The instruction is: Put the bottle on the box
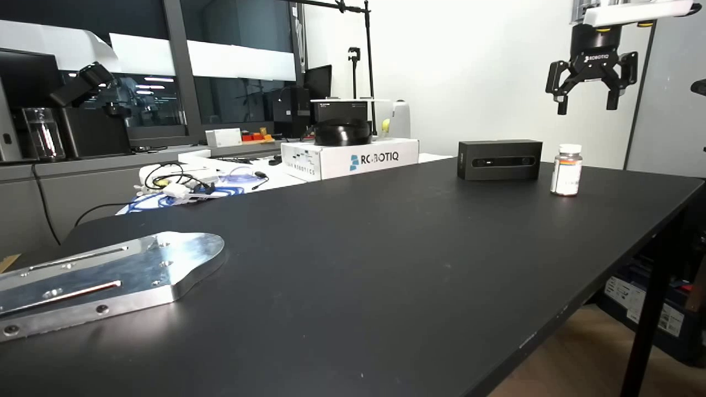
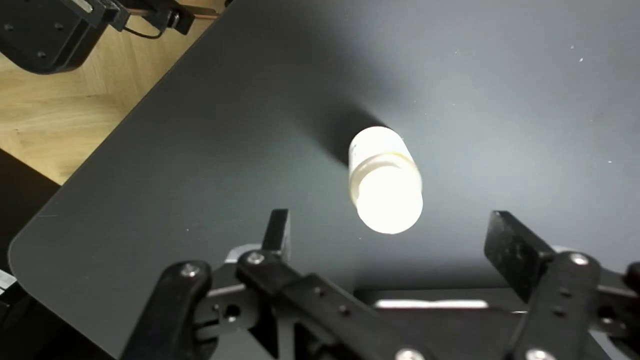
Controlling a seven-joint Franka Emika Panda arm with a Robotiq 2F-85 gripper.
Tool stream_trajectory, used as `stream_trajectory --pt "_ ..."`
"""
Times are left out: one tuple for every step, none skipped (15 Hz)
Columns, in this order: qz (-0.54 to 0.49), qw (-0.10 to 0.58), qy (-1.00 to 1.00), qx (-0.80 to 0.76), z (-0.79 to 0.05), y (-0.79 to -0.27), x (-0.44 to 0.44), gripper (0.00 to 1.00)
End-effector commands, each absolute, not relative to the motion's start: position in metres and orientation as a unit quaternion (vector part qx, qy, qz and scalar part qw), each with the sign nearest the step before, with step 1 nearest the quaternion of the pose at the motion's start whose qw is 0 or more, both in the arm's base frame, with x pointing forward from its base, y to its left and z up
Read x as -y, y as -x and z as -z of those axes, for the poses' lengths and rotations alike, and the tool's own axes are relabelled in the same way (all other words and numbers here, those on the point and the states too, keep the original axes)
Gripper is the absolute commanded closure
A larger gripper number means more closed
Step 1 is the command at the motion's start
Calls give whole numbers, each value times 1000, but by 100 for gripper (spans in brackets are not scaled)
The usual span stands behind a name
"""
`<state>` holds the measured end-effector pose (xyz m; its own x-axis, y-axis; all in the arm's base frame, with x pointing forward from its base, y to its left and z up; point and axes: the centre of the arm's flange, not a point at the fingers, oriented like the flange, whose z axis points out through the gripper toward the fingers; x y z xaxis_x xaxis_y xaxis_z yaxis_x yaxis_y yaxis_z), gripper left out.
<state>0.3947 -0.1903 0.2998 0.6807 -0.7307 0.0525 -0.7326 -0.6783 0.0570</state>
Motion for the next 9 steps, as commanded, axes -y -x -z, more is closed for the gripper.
stream_trajectory --pt "-6 43 -906 421 -290 -405 201 0" --pt "-7 39 -905 424 -287 -406 204 0" --pt "-8 37 -904 426 -283 -407 207 0" --pt "-10 36 -903 428 -279 -408 210 0" --pt "-10 35 -902 430 -275 -409 213 0" --pt "-11 36 -902 431 -270 -409 215 0" --pt "-11 37 -901 432 -267 -410 218 0" --pt "-11 35 -901 433 -262 -411 219 0" --pt "-10 34 -900 435 -258 -412 220 0"
